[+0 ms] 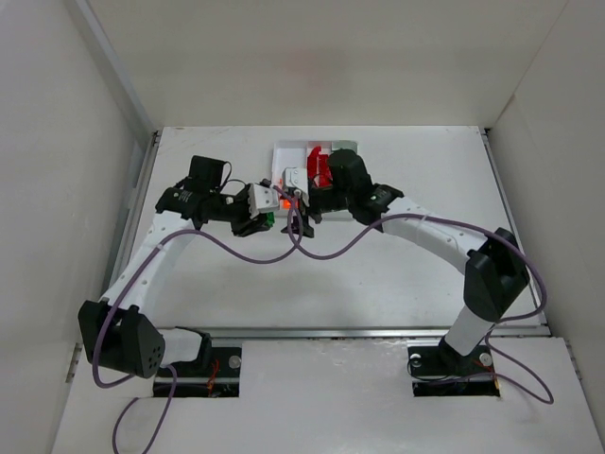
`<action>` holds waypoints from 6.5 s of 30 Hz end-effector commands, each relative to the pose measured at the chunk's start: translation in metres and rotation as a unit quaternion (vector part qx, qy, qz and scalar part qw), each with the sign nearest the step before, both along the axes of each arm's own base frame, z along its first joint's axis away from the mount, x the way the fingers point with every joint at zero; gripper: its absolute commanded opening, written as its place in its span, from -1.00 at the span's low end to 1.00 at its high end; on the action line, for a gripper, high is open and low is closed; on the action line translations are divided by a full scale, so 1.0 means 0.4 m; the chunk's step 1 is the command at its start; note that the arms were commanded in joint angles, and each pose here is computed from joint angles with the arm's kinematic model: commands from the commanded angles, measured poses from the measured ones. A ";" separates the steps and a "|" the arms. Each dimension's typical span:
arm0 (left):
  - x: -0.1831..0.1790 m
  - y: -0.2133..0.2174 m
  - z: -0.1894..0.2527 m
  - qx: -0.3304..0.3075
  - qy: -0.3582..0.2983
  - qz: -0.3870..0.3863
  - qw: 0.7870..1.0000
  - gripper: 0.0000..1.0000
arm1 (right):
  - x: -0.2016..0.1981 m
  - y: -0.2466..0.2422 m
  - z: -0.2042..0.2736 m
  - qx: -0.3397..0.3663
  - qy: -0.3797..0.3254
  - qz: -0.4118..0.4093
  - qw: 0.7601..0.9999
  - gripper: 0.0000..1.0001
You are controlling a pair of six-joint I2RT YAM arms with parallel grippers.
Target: Sort the legos into containers by color
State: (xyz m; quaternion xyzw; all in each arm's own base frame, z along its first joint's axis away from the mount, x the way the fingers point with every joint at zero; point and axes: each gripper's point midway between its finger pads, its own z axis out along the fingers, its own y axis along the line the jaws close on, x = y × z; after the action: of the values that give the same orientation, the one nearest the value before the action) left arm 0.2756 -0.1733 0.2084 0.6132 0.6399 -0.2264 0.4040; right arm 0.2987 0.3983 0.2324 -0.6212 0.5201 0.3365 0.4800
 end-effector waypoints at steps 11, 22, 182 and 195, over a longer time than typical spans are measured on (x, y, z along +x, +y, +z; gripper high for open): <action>-0.017 -0.021 0.044 -0.014 -0.015 -0.033 0.999 -1.00 | -0.062 0.085 0.118 0.058 -0.022 0.093 0.994 0.12; -0.005 -0.038 0.080 -0.041 -0.016 -0.025 0.999 -1.00 | -0.065 0.104 0.080 0.050 0.002 0.099 0.994 0.17; 0.157 -0.051 0.152 -0.104 -0.189 0.141 0.966 1.00 | 0.022 -0.119 0.255 0.275 0.390 0.175 0.861 -1.00; 0.153 0.096 0.166 -0.169 -0.125 0.313 0.926 1.00 | 0.540 -0.402 0.123 0.139 0.099 -0.508 0.845 -1.00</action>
State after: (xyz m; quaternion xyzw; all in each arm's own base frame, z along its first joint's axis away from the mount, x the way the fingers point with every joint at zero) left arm 0.3380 -0.1381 0.2797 0.3706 0.6757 -0.0993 0.6294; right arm 0.4831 0.2906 0.3126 -0.1377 0.6846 0.4496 0.5570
